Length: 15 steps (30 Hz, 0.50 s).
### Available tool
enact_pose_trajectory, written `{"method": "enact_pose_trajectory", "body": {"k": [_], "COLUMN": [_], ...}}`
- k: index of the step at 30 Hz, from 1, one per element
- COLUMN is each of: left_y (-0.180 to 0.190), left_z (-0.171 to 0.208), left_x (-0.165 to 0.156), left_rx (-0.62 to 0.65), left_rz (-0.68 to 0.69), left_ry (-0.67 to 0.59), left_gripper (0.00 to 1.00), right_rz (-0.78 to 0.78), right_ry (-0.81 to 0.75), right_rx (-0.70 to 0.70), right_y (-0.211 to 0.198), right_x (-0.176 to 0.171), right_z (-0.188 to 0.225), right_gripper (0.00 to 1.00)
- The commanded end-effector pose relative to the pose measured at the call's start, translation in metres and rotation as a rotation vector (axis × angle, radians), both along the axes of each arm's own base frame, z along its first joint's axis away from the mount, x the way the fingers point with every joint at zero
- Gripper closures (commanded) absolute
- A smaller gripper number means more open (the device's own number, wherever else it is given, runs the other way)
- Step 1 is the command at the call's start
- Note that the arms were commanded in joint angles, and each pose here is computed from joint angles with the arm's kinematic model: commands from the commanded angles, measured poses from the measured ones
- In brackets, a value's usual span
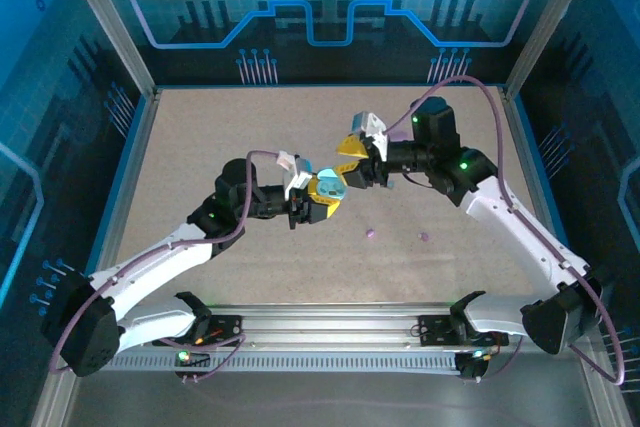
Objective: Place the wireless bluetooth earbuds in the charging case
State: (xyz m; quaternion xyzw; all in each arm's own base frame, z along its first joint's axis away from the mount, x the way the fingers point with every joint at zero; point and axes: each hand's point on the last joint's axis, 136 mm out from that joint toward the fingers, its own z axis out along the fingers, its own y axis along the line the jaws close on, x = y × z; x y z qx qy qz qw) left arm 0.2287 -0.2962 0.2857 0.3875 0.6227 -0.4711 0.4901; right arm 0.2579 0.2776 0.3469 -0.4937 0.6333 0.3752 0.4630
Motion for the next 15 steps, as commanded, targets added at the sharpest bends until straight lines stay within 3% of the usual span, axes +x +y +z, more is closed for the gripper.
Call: {"method": "enact_pose_trajectory", "body": {"k": [1,7,12,15], "left_y": [0.004,0.014,0.022,0.024], "left_z": [0.008,0.003,0.005,0.007], "left_x": [0.002,0.011,0.012,0.01], "left_rx": [-0.035,-0.042,-0.052,-0.055], "left_rz": [0.046,0.136,0.186,0.19], "left_ry": [-0.035,-0.044,-0.069,-0.075], "left_gripper": [0.71,0.71,0.71,0.71], "right_rz": [-0.092,-0.437,-0.755,-0.934], "right_ry": [0.061,0.19,0.411,0.595], "right_rx": [0.068,0.126,0.097,0.019], "right_y": [-0.015,-0.062,-0.114,-0.144], "right_x": [-0.003,0.02,0.052,0.068], "right_z": [0.034,0.039,-0.013,-0.068], "right_gripper": [0.44,0.37,0.45,0.49]}}
